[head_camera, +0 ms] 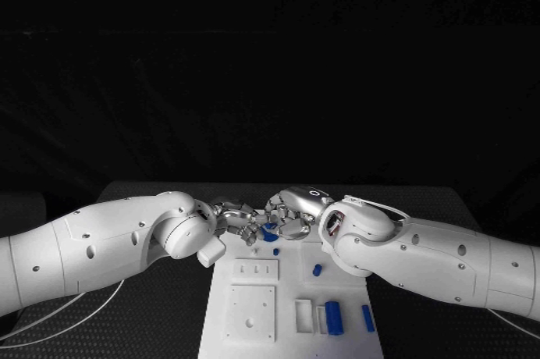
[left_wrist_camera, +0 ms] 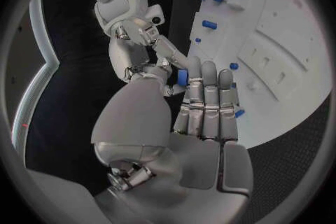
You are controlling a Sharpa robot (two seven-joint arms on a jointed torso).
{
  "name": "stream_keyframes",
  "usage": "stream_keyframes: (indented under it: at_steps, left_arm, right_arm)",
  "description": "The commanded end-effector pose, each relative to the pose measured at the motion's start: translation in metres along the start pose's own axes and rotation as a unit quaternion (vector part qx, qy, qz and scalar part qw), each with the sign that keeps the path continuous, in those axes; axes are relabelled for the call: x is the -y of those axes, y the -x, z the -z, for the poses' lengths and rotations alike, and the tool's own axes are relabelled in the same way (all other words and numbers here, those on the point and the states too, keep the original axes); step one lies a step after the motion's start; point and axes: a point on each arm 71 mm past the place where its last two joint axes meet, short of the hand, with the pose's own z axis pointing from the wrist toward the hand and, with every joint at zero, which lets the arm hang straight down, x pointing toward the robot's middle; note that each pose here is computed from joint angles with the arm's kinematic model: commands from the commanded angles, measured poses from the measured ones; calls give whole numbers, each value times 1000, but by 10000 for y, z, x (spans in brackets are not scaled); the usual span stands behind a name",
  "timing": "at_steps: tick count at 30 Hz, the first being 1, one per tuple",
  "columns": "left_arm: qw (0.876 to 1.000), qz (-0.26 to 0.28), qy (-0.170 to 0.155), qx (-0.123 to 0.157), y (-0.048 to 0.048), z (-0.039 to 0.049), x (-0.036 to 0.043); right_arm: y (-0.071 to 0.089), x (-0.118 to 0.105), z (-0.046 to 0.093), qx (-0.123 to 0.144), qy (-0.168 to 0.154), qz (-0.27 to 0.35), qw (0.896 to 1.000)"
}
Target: Assemble the parts on the task board
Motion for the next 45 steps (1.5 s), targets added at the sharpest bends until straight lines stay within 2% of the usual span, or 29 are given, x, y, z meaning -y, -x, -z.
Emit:
stream_keyframes:
  at_steps: [1, 45]
  left_arm:
    - [1000, 4, -19, -23, -63, 4, 80]
    - [999, 18, -18, -34, -62, -14, 78]
  right_arm:
    - [-70, -34, 4, -20, 7, 4, 1000]
    - [-111, -37, -1, -27, 6, 5, 1000]
